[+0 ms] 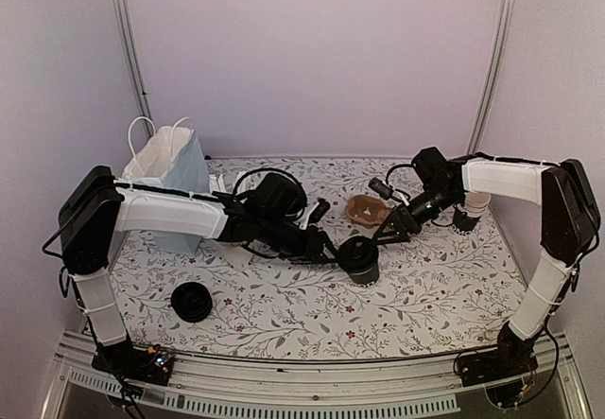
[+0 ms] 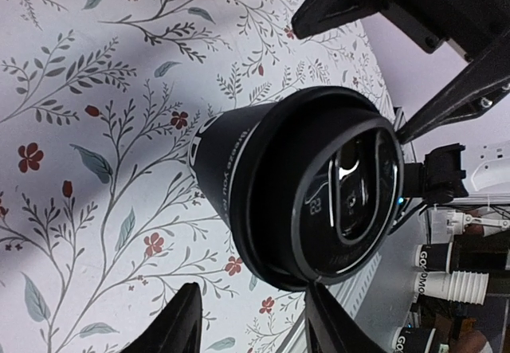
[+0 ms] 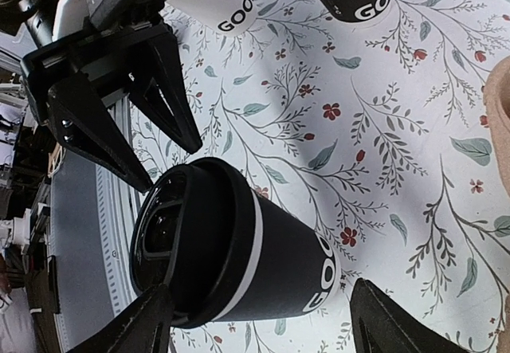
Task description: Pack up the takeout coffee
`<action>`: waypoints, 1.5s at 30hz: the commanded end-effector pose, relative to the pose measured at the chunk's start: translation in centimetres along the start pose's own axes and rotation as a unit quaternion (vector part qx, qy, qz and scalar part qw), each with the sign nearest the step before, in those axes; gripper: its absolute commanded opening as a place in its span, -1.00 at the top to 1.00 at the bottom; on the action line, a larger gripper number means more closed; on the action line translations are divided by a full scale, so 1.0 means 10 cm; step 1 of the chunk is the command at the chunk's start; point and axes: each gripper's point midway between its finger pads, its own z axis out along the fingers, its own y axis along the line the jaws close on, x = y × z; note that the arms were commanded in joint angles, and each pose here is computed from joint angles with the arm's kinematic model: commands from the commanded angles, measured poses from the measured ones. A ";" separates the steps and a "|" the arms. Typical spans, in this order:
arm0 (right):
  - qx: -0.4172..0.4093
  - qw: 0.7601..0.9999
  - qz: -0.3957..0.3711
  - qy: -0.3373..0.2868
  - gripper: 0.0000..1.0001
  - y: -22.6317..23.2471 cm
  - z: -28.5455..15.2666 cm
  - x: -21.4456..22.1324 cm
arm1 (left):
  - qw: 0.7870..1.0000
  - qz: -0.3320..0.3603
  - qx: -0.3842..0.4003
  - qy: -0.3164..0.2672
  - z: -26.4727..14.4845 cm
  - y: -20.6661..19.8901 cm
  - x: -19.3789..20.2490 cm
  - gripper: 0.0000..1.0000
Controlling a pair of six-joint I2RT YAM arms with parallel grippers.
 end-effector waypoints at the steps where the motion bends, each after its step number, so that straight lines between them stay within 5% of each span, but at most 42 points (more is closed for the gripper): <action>1: -0.033 0.999 0.023 0.002 -0.54 0.06 0.06 0.04 | 1.000 0.004 0.007 -0.001 0.06 0.01 -0.08 0.08; 10: -0.027 0.997 0.057 0.033 -0.31 -0.05 0.17 0.28 | 1.000 -0.002 0.017 0.011 0.19 0.02 -0.10 0.11; 23: -0.038 0.993 0.106 0.039 0.28 -0.20 0.20 0.44 | 0.999 0.013 0.037 -0.005 0.21 -0.10 -0.24 0.11; 45: -0.007 0.988 0.153 0.032 0.39 -0.53 0.11 0.63 | 0.997 0.033 0.075 -0.004 0.30 -0.25 -0.21 -0.05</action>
